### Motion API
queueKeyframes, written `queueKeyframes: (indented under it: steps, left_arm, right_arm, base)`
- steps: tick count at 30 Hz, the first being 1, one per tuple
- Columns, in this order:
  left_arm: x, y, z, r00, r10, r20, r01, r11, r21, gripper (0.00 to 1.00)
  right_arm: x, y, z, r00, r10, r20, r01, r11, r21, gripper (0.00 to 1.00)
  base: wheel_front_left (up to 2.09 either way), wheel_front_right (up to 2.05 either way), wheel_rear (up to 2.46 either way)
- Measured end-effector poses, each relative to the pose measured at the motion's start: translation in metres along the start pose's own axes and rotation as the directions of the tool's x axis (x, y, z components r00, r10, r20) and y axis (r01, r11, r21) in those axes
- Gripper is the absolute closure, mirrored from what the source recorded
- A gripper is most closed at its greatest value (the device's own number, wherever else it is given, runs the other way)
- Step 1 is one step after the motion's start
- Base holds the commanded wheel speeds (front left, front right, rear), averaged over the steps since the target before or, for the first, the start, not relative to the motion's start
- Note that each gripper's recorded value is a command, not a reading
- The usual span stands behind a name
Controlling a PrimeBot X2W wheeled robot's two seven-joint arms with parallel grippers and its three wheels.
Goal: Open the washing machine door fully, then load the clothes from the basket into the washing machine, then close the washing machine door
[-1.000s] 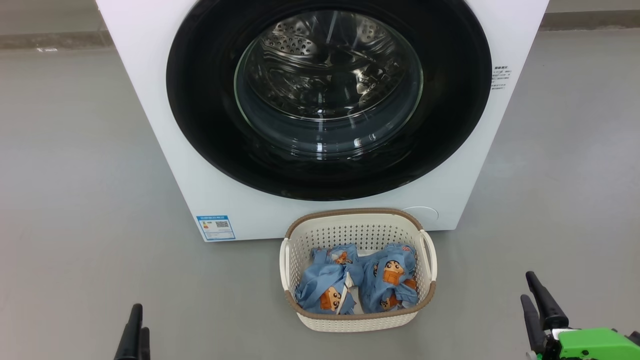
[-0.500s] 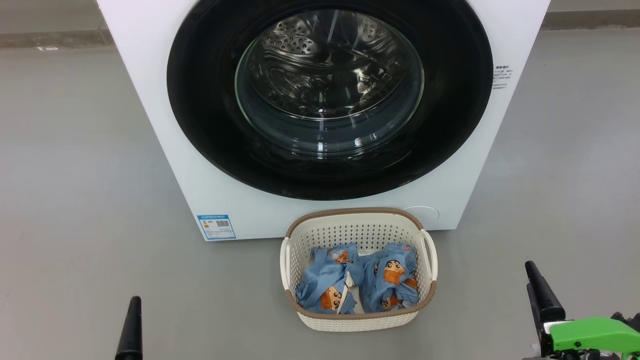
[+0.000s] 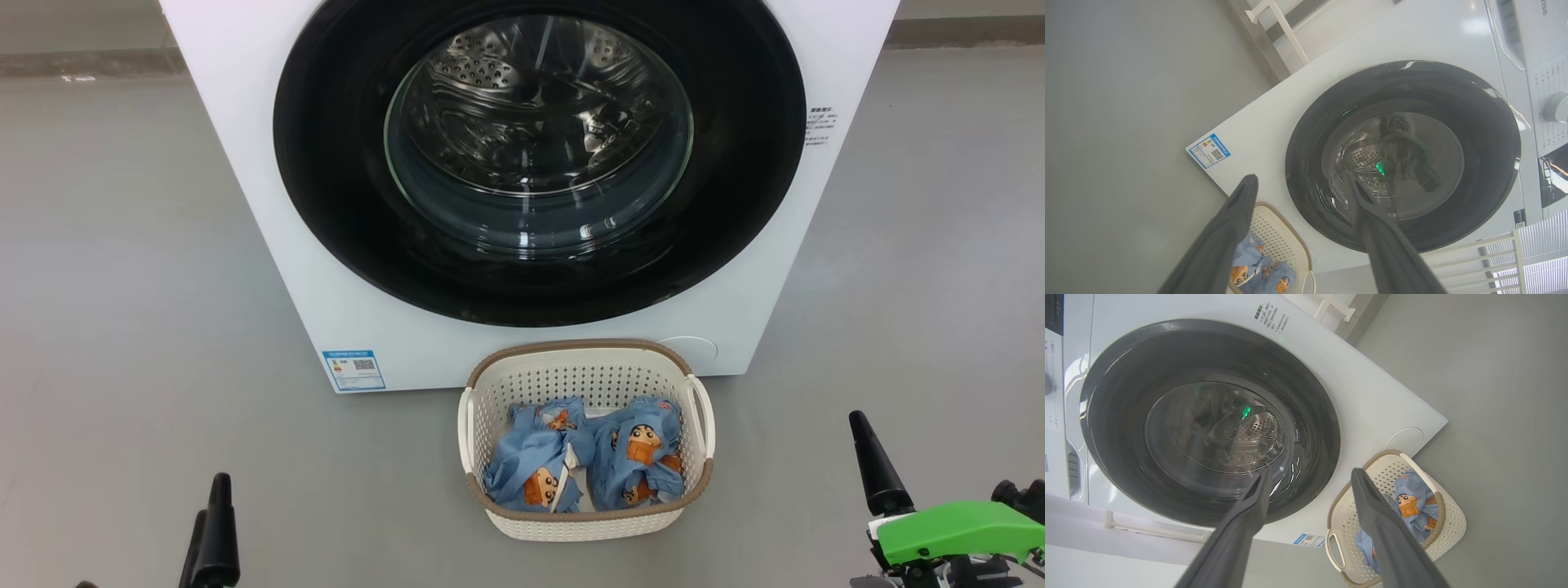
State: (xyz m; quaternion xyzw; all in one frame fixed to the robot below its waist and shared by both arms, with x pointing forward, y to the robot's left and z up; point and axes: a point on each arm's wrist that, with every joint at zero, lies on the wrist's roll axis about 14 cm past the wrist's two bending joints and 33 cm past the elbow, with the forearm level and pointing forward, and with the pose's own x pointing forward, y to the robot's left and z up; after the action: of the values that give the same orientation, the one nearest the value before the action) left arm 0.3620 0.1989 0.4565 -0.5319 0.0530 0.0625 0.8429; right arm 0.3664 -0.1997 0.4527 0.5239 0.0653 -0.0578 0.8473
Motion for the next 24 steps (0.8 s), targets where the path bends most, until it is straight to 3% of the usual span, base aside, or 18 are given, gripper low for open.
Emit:
queueKeyframes:
  steps: [16,24]
  left_arm:
    - [0.003,-0.009,0.006,0.999,-0.033,0.026,0.026,0.971,0.239,0.00]
    - [0.004,-0.013,0.009,0.998,-0.051,0.037,0.036,0.941,0.336,0.00]
  right_arm:
    - [0.004,0.007,0.005,0.999,0.031,0.010,-0.028,0.984,-0.175,0.00]
    - [0.006,0.011,0.007,0.999,0.052,0.006,-0.048,0.955,-0.293,0.00]
  base:
    - [0.00,0.00,0.00]
    - [0.00,0.00,0.00]
